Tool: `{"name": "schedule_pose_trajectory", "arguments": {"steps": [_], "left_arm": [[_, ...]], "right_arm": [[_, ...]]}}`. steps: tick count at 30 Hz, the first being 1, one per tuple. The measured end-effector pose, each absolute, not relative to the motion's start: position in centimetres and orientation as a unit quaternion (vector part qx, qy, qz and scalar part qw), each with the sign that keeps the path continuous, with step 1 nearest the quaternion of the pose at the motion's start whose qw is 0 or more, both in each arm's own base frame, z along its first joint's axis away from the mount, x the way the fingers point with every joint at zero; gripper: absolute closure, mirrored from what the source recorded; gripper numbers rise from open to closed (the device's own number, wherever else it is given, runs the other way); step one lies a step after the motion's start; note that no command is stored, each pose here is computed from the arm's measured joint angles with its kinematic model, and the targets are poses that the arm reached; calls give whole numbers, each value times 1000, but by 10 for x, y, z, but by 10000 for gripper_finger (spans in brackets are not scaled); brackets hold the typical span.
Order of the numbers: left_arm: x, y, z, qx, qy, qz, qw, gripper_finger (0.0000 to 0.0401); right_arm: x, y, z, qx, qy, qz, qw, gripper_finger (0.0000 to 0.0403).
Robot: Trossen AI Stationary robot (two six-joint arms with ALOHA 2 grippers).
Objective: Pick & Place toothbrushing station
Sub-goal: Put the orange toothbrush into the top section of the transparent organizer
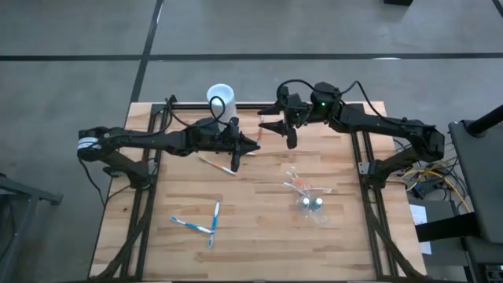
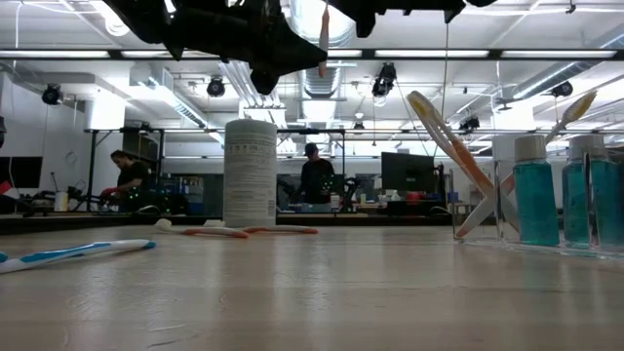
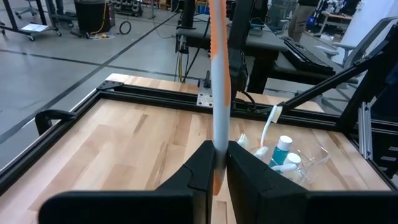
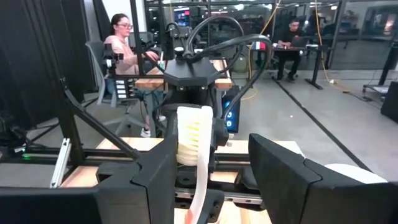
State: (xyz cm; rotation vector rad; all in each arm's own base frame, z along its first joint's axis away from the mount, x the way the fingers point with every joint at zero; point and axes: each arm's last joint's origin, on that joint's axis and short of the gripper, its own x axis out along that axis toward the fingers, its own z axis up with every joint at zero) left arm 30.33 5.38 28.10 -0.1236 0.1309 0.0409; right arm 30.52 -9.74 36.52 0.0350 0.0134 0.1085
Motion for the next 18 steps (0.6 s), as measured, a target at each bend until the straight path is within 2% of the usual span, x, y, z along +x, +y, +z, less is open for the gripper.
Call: {"name": "schedule_pose_trajectory", "arguments": {"steps": [9,12,18], "left_arm": [[303,54,281,-50,67,20,996,366],[303,54,280,-51,68,20,996,366],[303,54,279,-52,74,20,996,366]], "right_arm": [[295,-92,377,20,-13,55,998,222],[296,-93,375,47,-2,54,997,232],[297,-93,368,36,25,51,998,249]]}}
